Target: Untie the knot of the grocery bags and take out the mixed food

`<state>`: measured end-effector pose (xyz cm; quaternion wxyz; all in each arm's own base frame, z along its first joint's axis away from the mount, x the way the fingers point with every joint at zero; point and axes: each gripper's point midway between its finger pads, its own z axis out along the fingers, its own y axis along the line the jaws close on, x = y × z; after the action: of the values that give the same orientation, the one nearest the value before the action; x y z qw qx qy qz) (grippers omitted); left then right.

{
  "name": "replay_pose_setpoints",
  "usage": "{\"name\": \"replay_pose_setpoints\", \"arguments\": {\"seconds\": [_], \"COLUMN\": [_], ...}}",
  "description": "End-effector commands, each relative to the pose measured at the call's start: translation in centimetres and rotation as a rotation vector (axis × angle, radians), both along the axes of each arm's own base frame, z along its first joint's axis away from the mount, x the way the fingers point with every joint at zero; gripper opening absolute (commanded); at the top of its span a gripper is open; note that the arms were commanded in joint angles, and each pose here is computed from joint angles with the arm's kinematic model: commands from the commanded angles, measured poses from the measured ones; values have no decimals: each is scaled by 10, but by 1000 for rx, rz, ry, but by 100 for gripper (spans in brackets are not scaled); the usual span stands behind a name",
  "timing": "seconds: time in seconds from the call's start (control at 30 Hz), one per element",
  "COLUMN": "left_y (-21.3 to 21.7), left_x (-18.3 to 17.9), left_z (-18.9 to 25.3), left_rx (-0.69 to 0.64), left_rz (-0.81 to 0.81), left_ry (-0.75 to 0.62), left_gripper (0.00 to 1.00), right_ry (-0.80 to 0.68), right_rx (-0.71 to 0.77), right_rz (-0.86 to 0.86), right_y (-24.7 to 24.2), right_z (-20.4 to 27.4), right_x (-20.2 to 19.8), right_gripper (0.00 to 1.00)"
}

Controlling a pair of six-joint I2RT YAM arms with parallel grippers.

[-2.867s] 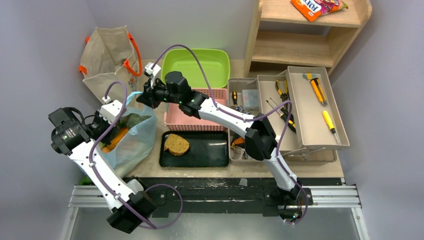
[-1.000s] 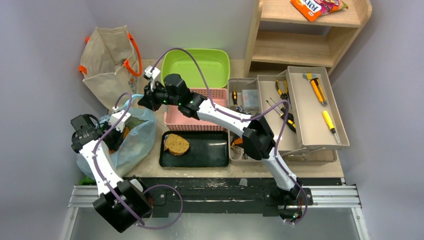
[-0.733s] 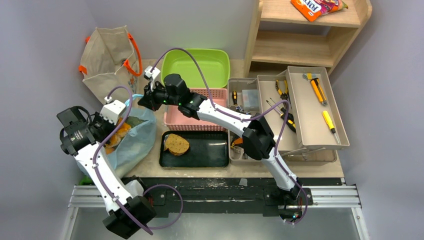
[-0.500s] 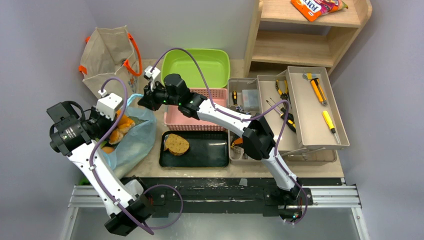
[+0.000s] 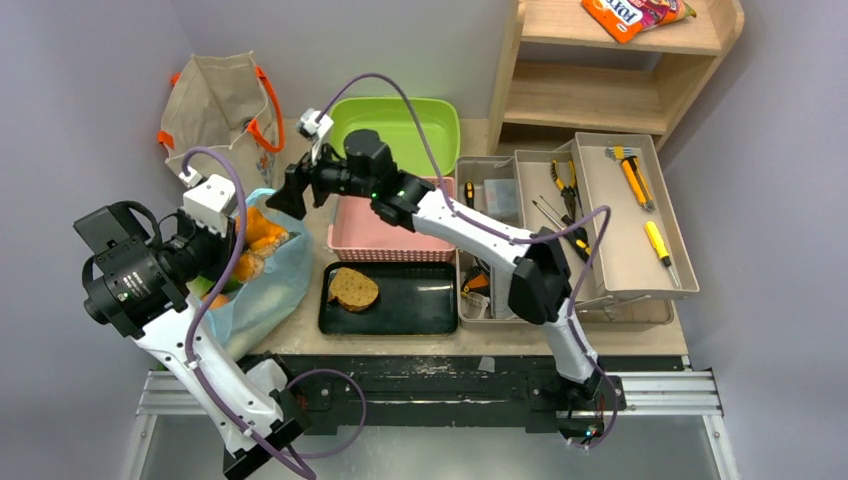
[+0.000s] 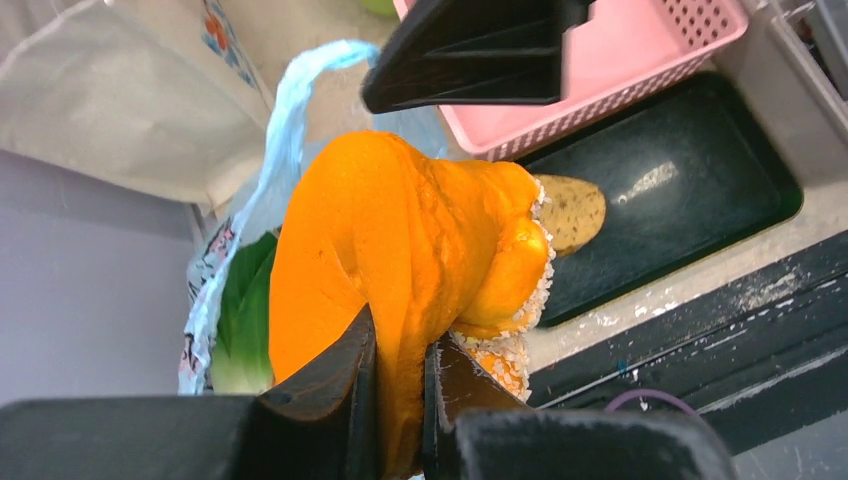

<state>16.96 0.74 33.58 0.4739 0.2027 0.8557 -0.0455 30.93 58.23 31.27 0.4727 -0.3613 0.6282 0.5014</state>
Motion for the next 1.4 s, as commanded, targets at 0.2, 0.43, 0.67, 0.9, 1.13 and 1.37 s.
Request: {"name": "replay_pose_setpoints", "arguments": {"seconds": [0.2, 0.43, 0.67, 0.9, 1.13, 1.37], "left_y": [-63, -91, -119, -137, -153, -145], "left_x": [-22, -19, -20, -8, -13, -4], "left_z": [46, 76, 80, 74, 65, 64], "left_rx": [-276, -483, -657, -743, -742, -678], "left_rz": [-98, -230, -433, -515, -543, -457], "left_ry": [-49, -93, -15, 45, 107, 69], "left_gripper": [0, 0, 0, 0, 0, 53], "right_ry": [-178, -384, -457, -505, -464, -405], "right_rx": [138, -11, -80, -41, -34, -119], "right_rz": [-10, 39, 112, 203, 89, 45], "right_y": [-114, -185, -205, -179, -171, -180], "right_z": [138, 117, 87, 90, 91, 77], "right_x": [-35, -81, -107, -144, -132, -124], "right_gripper": [93, 93, 94, 92, 80, 6]}}
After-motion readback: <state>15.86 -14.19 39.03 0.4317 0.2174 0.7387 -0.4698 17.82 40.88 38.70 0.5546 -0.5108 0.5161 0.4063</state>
